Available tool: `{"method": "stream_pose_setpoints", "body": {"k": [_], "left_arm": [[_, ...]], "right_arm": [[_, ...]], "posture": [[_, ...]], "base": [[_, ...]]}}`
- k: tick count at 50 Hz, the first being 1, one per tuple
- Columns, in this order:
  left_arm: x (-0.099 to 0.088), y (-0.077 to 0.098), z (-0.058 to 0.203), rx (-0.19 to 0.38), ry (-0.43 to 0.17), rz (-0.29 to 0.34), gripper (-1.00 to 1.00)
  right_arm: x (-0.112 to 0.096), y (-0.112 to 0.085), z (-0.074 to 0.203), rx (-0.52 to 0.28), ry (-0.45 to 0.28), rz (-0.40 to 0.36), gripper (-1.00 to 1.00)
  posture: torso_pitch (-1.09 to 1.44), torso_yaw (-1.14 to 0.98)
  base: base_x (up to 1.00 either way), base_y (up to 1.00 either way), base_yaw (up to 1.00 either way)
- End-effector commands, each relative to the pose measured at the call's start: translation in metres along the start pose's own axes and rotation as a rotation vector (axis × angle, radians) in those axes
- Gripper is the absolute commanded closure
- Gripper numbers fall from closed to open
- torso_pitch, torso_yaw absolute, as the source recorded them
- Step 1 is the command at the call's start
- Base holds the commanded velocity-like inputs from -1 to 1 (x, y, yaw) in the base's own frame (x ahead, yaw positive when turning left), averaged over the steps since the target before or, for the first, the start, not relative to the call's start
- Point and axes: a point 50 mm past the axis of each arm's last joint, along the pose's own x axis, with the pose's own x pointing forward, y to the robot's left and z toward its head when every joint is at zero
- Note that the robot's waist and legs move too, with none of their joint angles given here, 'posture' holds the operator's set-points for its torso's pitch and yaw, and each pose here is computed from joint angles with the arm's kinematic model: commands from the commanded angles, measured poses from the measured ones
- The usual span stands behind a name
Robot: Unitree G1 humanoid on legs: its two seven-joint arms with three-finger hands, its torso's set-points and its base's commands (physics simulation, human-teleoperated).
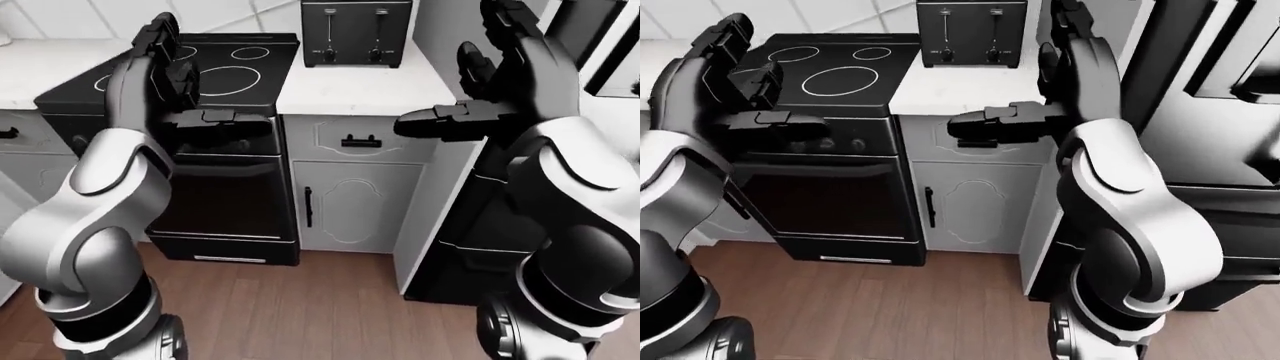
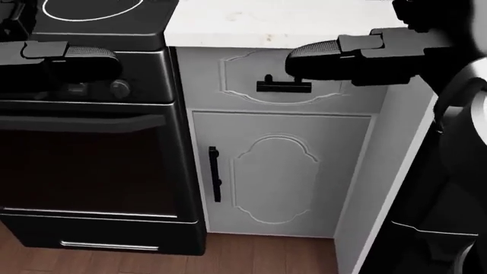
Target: Push down the lever of the toaster to turn it on.
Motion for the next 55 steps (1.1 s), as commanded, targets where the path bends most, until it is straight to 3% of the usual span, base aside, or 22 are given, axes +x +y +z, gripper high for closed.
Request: {"method": "stream_pose_setpoints", "body": {"k": [1, 55], "left_arm": [[-0.0034, 0.0042, 0.0180, -0.003, -0.100, 0.027, -1.00], [-0.0040, 0.0040, 0.0197, -0.005, -0.105, 0.025, -1.00]], "right_arm": [[-0.0025, 0.0028, 0.0134, 0.006, -0.081, 0.018, -1.00], [-0.0034, 0.0046, 0.0142, 0.005, -0.078, 0.026, -1.00]], "posture": [[0.00, 0.00], [0.00, 0.00]], "base": [[0.13, 0.01, 0.00], [0.13, 0.09, 0.00]]}}
